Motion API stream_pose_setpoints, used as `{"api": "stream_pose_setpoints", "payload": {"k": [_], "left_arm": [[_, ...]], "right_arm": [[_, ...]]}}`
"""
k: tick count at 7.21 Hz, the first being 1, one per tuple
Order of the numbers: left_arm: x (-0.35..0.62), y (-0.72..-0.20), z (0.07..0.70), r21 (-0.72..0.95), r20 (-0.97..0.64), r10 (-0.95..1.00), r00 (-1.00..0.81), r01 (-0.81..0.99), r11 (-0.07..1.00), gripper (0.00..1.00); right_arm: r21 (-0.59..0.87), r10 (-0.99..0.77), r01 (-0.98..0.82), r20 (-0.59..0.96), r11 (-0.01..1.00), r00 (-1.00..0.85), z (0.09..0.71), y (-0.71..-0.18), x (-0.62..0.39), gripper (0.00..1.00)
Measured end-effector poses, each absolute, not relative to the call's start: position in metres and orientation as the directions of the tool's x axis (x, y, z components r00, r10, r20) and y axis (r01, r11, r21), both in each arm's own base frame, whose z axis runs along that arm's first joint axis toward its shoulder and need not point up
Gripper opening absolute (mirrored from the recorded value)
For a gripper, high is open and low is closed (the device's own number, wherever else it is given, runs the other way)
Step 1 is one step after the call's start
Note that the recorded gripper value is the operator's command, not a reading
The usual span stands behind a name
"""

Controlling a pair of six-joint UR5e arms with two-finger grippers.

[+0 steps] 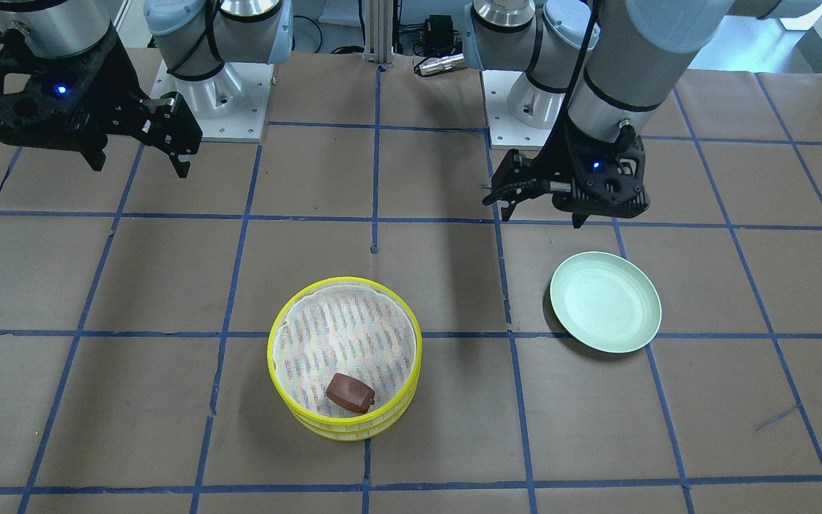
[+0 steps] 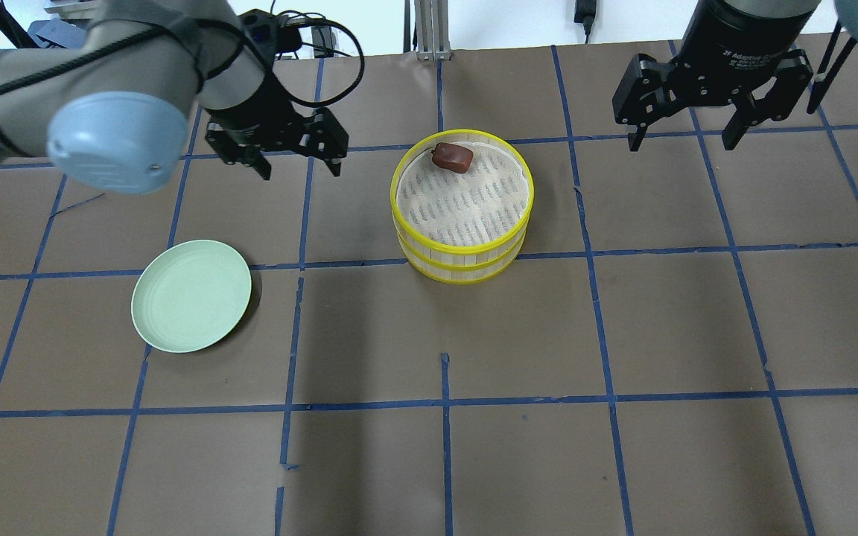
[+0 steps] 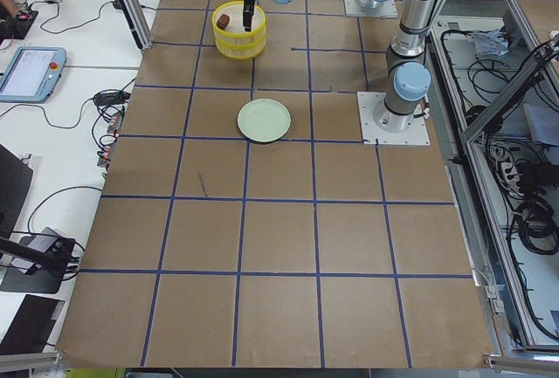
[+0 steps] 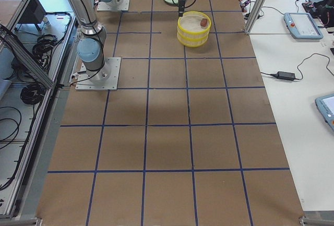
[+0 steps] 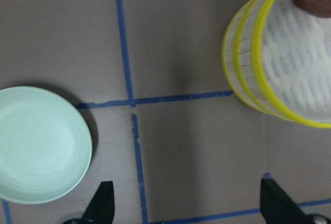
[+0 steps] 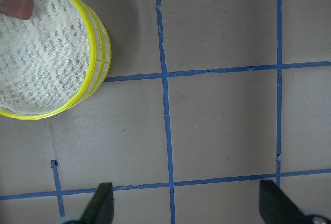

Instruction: Place buns in different layers of steamer

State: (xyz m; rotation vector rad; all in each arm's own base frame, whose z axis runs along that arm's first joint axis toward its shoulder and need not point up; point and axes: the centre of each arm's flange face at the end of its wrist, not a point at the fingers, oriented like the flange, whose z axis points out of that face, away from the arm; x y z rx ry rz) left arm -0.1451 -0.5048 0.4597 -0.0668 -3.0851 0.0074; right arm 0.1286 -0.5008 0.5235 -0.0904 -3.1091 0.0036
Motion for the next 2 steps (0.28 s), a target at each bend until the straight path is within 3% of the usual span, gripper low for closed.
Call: {"api": "stream_pose_setpoints", "payload": {"k": [2], "left_arm": [[-0.1369,-0.4856,0.4747,0.005,0.020,0.028,-0.999,0.028,1.000,1.00]], "right_arm": [[-0.012,0.061,0.060,0.029,0.998,-0.998,0.5229,-0.5030,0.1290,0.99]]}}
